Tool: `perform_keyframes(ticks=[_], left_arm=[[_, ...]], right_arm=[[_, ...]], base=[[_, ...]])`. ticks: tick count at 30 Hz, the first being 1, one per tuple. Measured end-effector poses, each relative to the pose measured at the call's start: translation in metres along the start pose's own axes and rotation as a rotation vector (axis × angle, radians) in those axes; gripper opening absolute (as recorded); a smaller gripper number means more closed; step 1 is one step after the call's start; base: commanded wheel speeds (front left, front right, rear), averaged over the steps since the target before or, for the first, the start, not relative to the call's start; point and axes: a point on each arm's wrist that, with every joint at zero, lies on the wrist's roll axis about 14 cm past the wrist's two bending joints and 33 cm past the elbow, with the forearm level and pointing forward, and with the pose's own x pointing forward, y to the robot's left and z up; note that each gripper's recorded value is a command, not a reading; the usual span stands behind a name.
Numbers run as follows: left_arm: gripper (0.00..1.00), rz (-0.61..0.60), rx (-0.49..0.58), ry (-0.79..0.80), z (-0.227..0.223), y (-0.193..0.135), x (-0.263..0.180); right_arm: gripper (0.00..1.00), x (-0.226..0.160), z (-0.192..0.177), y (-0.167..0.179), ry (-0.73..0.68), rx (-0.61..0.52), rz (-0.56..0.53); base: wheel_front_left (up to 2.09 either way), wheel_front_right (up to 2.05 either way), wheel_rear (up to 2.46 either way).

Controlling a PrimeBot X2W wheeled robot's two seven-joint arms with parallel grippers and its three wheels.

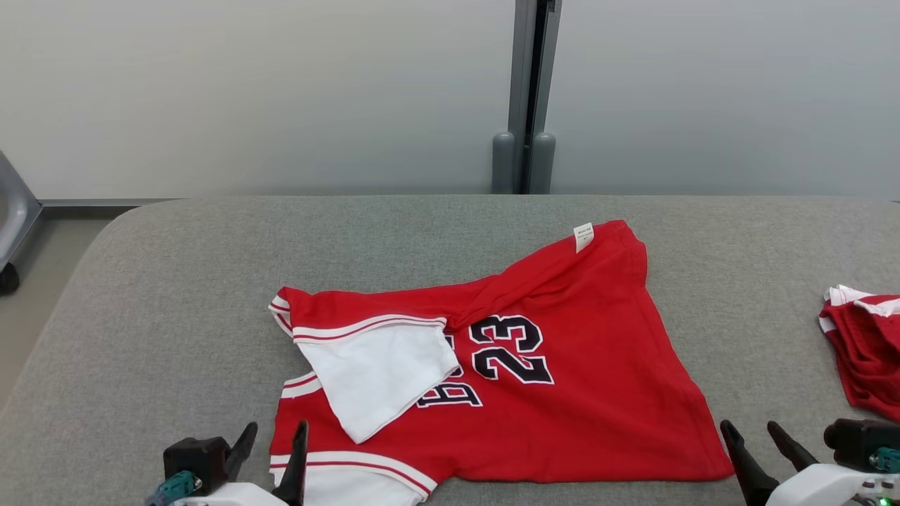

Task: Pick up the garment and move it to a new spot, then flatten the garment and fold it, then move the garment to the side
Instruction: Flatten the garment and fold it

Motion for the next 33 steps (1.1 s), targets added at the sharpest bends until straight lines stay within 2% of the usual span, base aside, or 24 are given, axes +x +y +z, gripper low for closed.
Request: perform_keyframes(ticks=[6,15,22,33], left_arm=[[1.00,0.026,-0.001,0.210,-0.027,0.013,-0.016],[1.00,0.017,-0.073,0.500,-0.079,0.012,-0.051],[1.00,0.011,-0.104,0.625,-0.095,0.011,-0.068],[1.00,-0.007,-0.155,0.698,-0.106,0.006,-0.076]], right_arm=[[1.00,0.003,-0.026,-0.002,0.149,0.024,-0.007],[1.00,0.010,-0.042,0.001,0.240,0.039,-0.009],[1.00,0.013,-0.051,0.001,0.293,0.049,-0.007],[1.00,0.018,-0.064,0.006,0.377,0.059,0.006]], base=[[0.00,0.00,0.00],[0.00,0.00,0.00],[0.00,0.00,0.00],[0.00,0.00,0.00]])
